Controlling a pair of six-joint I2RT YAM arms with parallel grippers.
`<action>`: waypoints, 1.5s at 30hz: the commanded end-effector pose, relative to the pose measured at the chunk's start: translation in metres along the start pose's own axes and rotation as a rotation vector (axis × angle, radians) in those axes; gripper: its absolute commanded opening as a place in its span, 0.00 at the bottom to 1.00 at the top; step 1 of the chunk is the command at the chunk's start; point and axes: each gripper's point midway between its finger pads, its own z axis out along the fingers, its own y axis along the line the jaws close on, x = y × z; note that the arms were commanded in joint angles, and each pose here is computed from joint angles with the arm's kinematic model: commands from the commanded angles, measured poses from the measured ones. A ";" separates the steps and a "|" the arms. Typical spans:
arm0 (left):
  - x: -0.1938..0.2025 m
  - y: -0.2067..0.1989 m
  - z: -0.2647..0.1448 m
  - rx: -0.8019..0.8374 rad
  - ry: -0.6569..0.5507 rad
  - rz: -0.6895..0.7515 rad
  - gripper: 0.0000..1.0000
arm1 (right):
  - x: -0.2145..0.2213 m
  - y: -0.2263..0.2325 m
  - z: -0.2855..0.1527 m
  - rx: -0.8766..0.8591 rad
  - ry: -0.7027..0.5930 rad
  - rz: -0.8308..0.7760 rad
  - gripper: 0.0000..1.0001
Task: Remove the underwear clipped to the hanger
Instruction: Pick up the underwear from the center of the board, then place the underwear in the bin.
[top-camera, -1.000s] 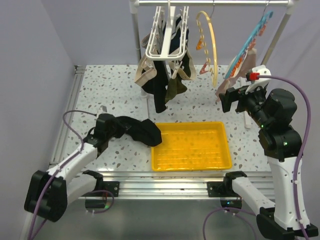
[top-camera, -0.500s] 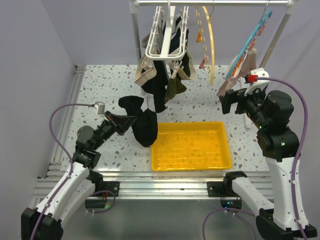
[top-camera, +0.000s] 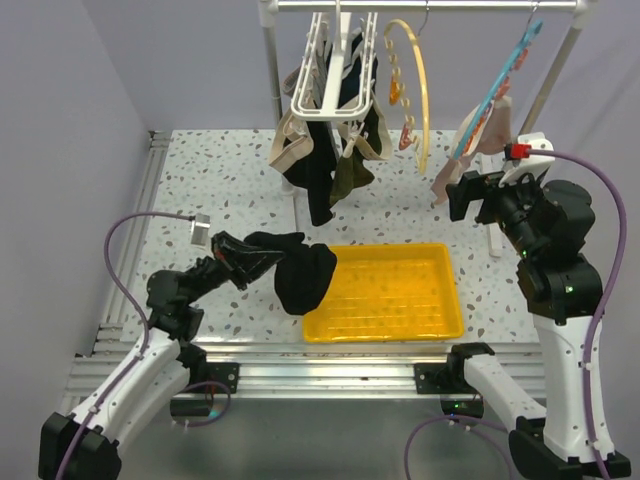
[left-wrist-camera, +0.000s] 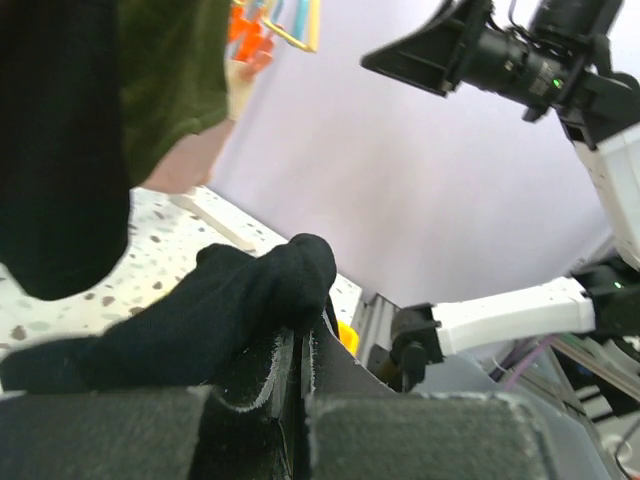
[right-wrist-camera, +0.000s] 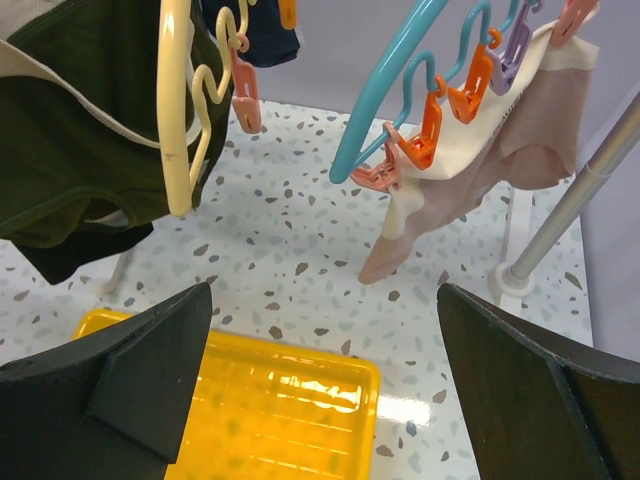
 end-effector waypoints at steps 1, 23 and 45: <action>-0.001 -0.024 0.005 0.113 0.004 0.012 0.00 | -0.024 -0.002 -0.004 0.015 -0.070 0.048 0.99; 0.117 -0.016 0.087 0.072 0.352 0.143 0.02 | -0.065 -0.023 -0.025 0.152 -0.169 0.258 0.99; 0.058 0.015 0.055 -0.277 0.276 0.469 1.00 | -0.101 -0.036 0.013 0.215 -0.126 0.487 0.95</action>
